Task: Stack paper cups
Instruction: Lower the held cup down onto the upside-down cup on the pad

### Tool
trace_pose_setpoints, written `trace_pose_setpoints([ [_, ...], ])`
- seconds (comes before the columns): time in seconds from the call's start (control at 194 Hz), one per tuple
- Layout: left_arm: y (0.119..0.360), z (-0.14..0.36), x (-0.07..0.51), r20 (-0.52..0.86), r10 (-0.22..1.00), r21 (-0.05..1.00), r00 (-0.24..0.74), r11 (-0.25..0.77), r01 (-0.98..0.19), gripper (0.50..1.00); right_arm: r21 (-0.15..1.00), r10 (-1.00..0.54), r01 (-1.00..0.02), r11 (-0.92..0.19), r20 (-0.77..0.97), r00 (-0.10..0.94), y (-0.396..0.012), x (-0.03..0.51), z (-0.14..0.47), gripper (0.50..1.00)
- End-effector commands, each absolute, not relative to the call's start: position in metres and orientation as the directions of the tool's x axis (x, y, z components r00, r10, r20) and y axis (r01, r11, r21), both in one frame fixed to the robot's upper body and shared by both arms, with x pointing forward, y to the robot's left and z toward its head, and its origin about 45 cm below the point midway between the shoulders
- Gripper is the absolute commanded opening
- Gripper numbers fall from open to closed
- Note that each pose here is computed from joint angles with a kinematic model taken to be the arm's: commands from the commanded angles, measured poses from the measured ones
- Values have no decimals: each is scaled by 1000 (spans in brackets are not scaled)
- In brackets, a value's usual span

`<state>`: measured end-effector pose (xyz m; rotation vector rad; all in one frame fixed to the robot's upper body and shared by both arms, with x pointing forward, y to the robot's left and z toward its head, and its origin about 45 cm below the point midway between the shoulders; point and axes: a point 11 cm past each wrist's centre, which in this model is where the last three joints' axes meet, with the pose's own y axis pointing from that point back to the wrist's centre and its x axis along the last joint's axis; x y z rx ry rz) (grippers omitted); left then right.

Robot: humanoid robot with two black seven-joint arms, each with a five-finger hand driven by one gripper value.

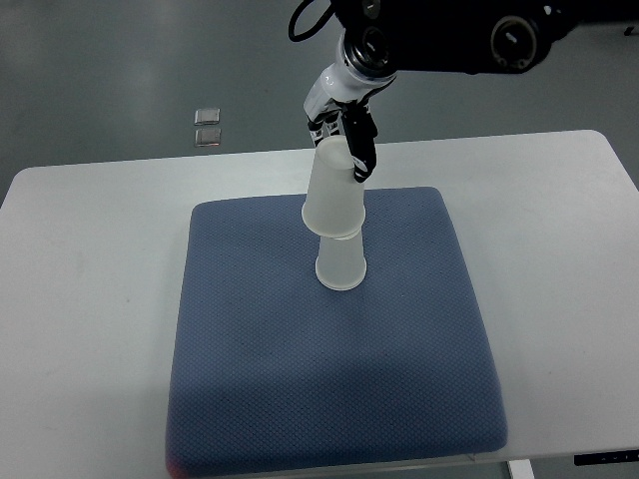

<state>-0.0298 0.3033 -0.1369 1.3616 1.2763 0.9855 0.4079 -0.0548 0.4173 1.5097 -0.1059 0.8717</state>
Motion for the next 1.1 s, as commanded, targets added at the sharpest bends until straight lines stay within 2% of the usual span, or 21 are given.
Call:
trace_pose_setpoints([
  [0.0, 303, -137, -30, -62, 991, 981, 115, 40, 190, 1000, 811, 418, -560, -169, 573, 705, -58, 413, 415, 666],
  [0.608, 304, -137, -30, -61, 991, 981, 115, 38, 190, 1000, 826, 390, -541, -157, 555, 734, -68, 422, 393, 676],
  [1.092, 304, -137, -30, -61, 991, 981, 115, 38, 190, 1000, 828, 364, -540, -147, 553, 749, -78, 429, 376, 719],
])
